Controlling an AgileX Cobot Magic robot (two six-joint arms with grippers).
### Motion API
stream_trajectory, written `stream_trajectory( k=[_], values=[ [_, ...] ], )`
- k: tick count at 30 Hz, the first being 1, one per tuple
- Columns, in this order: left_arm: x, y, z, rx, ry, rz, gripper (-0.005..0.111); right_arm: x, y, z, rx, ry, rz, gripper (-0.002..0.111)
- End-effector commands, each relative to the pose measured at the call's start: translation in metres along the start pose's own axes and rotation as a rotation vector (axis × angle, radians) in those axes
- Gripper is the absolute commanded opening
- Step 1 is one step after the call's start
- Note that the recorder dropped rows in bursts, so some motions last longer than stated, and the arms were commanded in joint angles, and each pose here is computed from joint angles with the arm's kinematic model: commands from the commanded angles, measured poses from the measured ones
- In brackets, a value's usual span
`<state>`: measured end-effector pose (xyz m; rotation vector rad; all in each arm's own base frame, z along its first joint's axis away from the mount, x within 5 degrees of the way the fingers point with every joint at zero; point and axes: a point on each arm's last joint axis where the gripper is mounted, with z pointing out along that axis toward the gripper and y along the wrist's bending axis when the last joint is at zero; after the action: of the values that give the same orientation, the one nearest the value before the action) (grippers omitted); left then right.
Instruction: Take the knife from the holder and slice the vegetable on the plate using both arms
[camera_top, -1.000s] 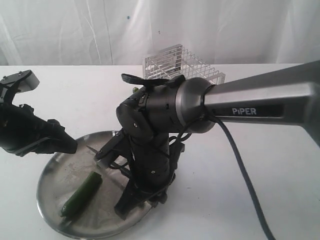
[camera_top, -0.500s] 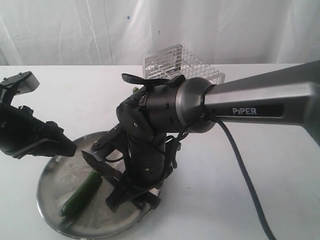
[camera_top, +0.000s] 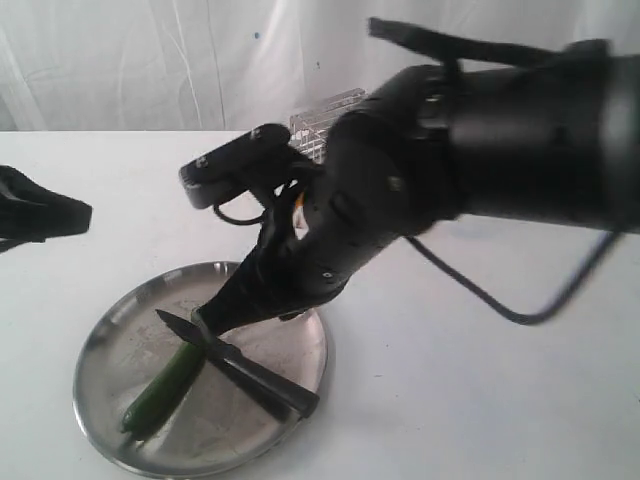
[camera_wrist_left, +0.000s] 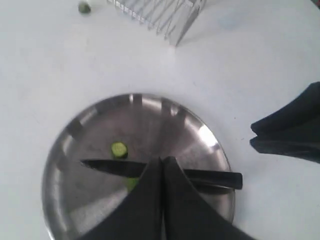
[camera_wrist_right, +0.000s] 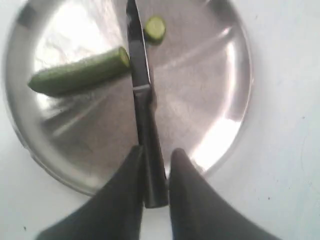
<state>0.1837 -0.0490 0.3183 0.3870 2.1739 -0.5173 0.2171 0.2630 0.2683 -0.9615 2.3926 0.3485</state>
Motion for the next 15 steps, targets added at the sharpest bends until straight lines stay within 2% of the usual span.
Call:
stream_trajectory(
  k=[1, 4, 9, 15],
  values=[
    [0.007, -0.01, -0.021, -0.023, -0.091, 0.084, 0.0, 0.017, -0.002, -0.043, -0.058, -0.248, 0.059, 0.0],
    [0.021, -0.011, -0.021, -0.022, -0.11, 0.041, 0.0, 0.037, -0.002, -0.066, -0.099, -0.374, 0.089, 0.0],
    [0.047, -0.012, -0.017, -0.017, -0.069, 0.01, 0.0, 0.066, 0.002, -0.107, -0.165, -0.61, 0.069, 0.0],
    [0.057, -0.02, -0.019, 0.058, -0.009, -0.015, 0.0, 0.088, -0.003, -0.152, -0.209, -0.791, 0.09, 0.0]
  ],
)
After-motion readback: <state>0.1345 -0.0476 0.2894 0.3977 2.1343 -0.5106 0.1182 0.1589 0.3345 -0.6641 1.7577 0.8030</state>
